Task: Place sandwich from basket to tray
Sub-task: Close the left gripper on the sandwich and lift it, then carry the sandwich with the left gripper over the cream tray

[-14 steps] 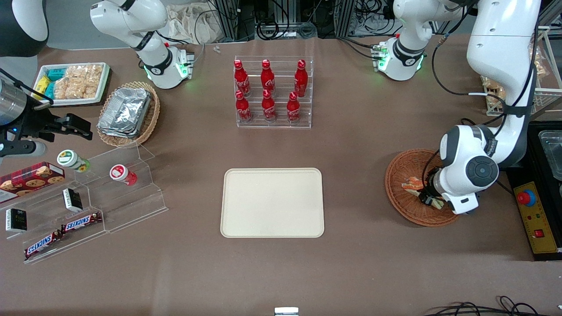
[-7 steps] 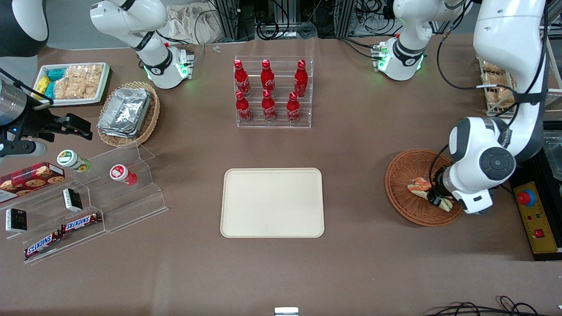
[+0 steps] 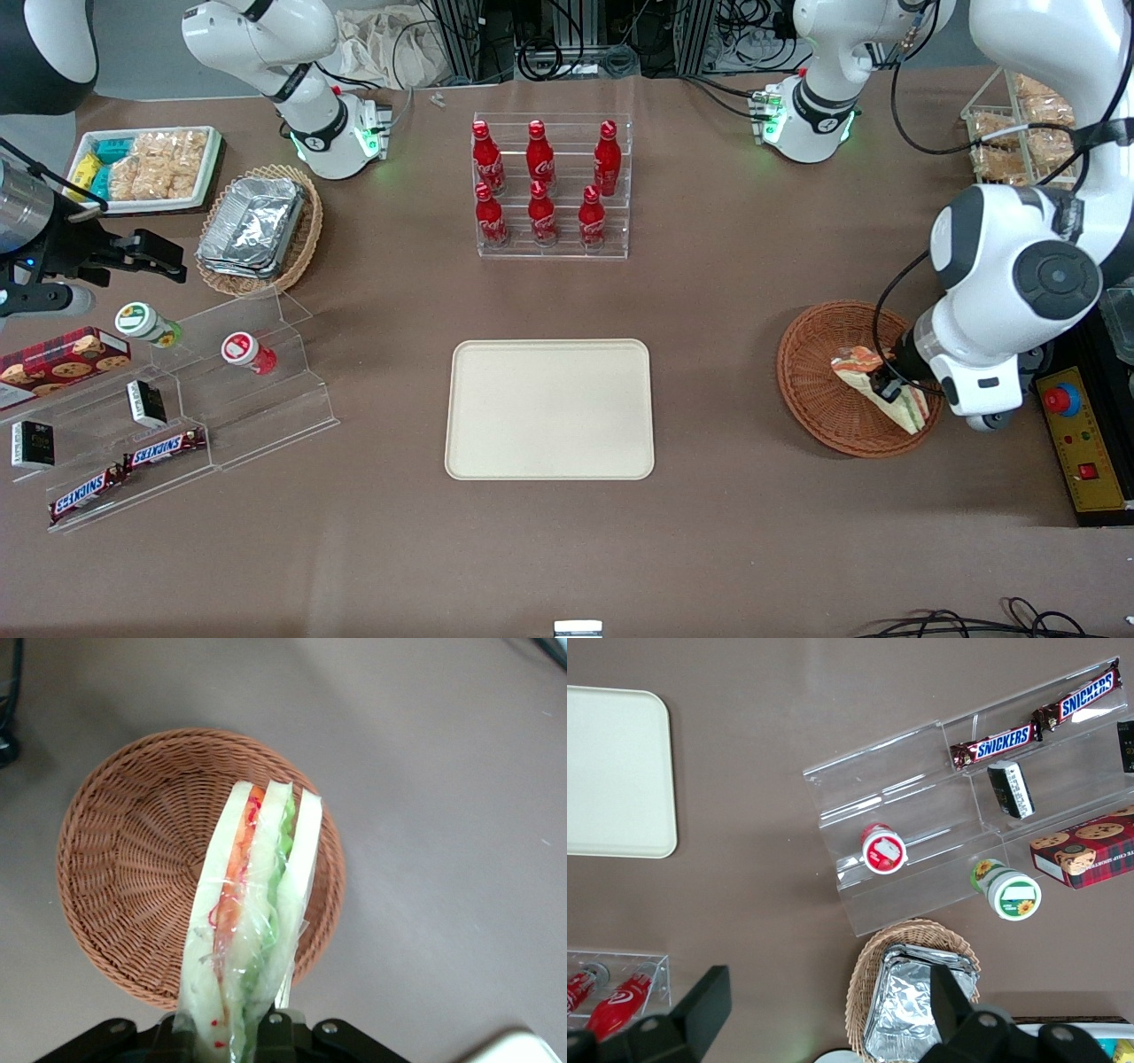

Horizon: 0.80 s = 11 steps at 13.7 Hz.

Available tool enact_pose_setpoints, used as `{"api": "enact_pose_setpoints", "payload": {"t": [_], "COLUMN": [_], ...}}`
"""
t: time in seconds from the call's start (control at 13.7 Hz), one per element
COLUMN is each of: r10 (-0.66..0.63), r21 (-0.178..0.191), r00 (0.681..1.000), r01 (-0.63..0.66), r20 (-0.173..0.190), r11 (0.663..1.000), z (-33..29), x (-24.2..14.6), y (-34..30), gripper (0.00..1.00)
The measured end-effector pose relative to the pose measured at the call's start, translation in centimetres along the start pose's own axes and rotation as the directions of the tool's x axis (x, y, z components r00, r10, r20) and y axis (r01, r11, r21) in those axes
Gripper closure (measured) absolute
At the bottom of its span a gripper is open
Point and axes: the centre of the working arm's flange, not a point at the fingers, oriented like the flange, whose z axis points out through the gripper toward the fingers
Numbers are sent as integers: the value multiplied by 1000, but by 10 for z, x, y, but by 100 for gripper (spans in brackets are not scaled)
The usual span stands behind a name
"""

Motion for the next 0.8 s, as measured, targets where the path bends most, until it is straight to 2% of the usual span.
{"api": "enact_pose_setpoints", "payload": {"t": [0.15, 0.37, 0.51, 0.8], "r10": [98, 240, 375, 598], "r21": [-10, -31, -48, -73], "r00": [995, 970, 926, 799], "r01": [-98, -239, -373, -594], "r20": [22, 35, 41, 63], "r11": [995, 970, 927, 801], "z": [-20, -39, -41, -31], "x": [-16, -63, -101, -155], "y": [7, 36, 54, 78], "gripper": [82, 82, 82, 82]}}
